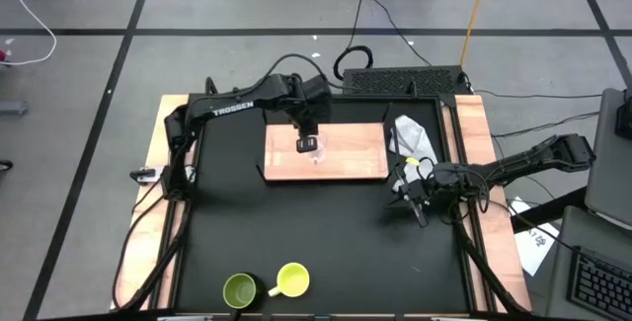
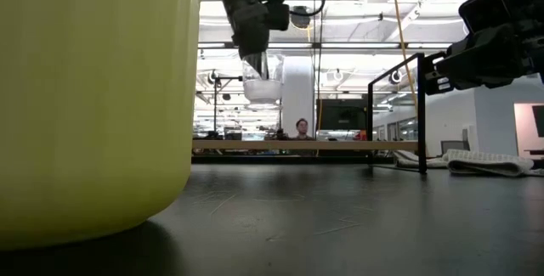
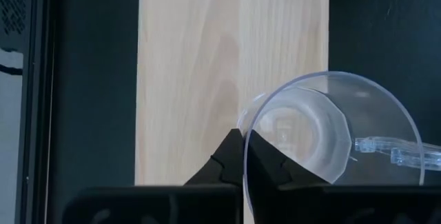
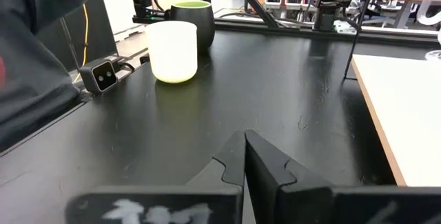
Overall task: Stack small to large cups/mugs on shelf
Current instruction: Put the transparent mug on the shelf
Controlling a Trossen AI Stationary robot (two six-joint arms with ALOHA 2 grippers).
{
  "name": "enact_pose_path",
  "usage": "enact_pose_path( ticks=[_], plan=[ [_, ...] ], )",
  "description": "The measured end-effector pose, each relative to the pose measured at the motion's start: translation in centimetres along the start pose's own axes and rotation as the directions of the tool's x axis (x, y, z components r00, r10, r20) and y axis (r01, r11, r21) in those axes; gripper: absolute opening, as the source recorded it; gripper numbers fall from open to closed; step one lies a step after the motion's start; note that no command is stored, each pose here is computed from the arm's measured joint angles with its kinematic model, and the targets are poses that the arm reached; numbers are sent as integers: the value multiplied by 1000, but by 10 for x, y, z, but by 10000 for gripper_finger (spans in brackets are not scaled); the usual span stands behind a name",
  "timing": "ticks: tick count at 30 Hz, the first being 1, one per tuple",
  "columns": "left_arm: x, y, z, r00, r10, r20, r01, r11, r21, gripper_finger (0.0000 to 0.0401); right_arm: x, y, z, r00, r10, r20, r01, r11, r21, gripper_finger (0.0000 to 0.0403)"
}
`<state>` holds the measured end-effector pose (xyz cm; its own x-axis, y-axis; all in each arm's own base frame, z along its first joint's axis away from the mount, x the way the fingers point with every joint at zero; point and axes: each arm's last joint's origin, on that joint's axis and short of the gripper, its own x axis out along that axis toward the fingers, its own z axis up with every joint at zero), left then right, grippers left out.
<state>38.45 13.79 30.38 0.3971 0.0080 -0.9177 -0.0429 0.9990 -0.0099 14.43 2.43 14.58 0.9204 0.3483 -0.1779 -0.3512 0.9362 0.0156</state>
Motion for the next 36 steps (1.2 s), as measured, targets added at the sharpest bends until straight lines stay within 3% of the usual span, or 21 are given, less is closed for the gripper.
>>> enact_pose_path(
  ticks=[11, 16, 22, 30, 36],
  plan=[
    [0, -1, 2, 1000, -10, 19, 10, 1000, 7, 1, 0, 0, 0, 1000, 0, 1, 0, 1000, 1, 0],
    [-1, 1, -5, 999, -10, -42, 9, 1000, -10, 0, 0, 0, 0, 1000, 0, 0, 0, 1000, 2, 0],
    [-7, 1, -15, 1000, 2, -30, -2, 1000, -23, 0, 0, 0, 0, 1000, 0, -1, 0, 1000, 2, 0],
    [-21, 3, -63, 998, 40, 46, -36, 996, -86, 0, 0, 0, 1, 1000, 0, 5, 0, 1000, 1, 0],
    [-20, -4, -78, 1000, 23, 20, -21, 994, -112, 0, 0, 0, 2, 1000, 0, 16, 0, 1000, 5, 0]
  ],
)
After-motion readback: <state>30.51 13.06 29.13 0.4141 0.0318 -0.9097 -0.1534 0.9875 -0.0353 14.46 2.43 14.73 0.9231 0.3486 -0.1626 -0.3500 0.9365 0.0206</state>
